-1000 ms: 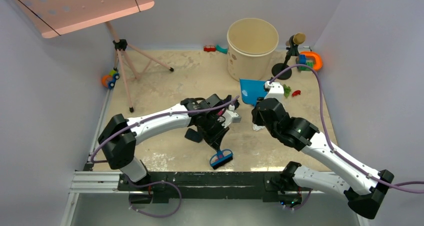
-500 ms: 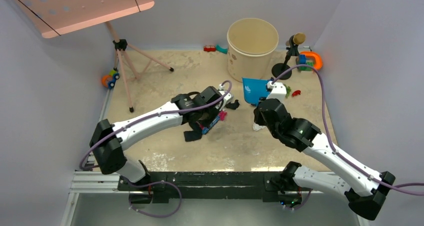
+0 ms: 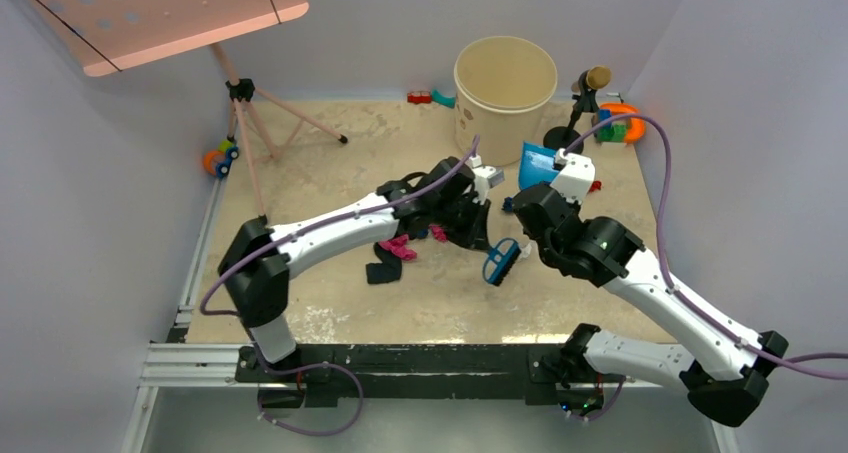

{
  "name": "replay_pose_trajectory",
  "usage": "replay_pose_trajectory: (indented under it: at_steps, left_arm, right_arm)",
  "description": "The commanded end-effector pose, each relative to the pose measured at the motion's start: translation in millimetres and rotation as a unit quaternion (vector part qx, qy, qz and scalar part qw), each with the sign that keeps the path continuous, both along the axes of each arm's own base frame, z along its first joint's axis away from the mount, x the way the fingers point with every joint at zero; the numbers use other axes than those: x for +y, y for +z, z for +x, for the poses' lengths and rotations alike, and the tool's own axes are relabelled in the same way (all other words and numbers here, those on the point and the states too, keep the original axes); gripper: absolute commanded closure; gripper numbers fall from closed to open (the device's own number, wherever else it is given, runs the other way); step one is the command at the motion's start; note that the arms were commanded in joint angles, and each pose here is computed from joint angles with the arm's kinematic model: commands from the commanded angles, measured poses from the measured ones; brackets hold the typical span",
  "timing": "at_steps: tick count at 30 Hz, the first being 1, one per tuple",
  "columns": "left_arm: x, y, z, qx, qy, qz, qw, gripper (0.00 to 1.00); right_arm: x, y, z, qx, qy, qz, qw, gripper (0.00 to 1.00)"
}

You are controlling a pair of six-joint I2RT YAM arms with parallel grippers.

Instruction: Sweep away the paper scraps from the table

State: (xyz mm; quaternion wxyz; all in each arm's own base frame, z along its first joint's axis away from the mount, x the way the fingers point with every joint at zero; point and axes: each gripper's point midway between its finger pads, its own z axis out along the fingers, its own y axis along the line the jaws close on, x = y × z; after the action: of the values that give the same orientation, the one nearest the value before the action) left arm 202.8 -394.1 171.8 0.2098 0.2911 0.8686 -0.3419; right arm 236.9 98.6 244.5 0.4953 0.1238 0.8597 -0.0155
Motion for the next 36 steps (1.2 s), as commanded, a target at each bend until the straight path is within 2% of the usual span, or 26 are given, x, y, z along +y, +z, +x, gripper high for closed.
replay_pose_trajectory:
  at_steps: [1,3,6,11,13,15,18,22,24,26,28,31,32,36]
  left_arm:
    - [-77,44,21,0.068,0.040,-0.149,0.986,1.00]
    - [-97,41,35,0.084,0.066,-0.175,0.979,1.00]
    - [-115,16,59,0.113,0.129,-0.165,0.971,1.00]
    - [-97,-46,91,0.128,0.268,-0.049,0.954,1.00]
    - [-72,-63,96,0.120,0.328,0.012,0.937,1.00]
    - [-38,-70,96,0.108,0.388,0.080,0.912,1.00]
    - [14,-62,92,0.069,0.444,0.154,0.880,1.00]
    - [86,-32,82,0.007,0.508,0.213,0.834,1.00]
    - [110,-15,79,-0.024,0.519,0.221,0.826,1.00]
    - [117,-2,77,-0.039,0.508,0.212,0.834,1.00]
    - [105,9,77,-0.037,0.476,0.180,0.860,1.00]
    - [60,25,80,-0.021,0.416,0.085,0.905,1.00]
    - [38,36,87,-0.022,0.398,0.032,0.917,1.00]
    - [-12,49,103,0.010,0.343,-0.071,0.936,1.00]
  right_arm:
    - [-31,21,-3,-0.028,-0.093,-0.007,0.995,1.00]
    - [-37,23,-5,-0.031,-0.117,-0.003,0.993,1.00]
    - [-42,24,-7,-0.030,-0.135,-0.008,0.990,1.00]
    - [-45,23,-9,-0.028,-0.148,-0.004,0.989,1.00]
    - [-44,21,-9,-0.027,-0.148,-0.002,0.989,1.00]
    - [-44,19,-9,-0.025,-0.150,-0.004,0.988,1.00]
    - [-43,17,-8,-0.023,-0.152,-0.004,0.988,1.00]
    - [-42,15,-7,-0.021,-0.152,-0.007,0.988,1.00]
    - [-42,13,-7,-0.019,-0.151,-0.009,0.988,1.00]
    - [-39,11,-6,-0.017,-0.147,-0.010,0.989,1.00]
    - [-38,9,-5,-0.017,-0.145,-0.008,0.989,1.00]
    - [-37,9,-4,-0.017,-0.145,-0.007,0.989,1.00]
    - [-38,10,-4,-0.018,-0.146,-0.007,0.989,1.00]
    - [-41,14,-6,-0.024,-0.147,-0.005,0.989,1.00]
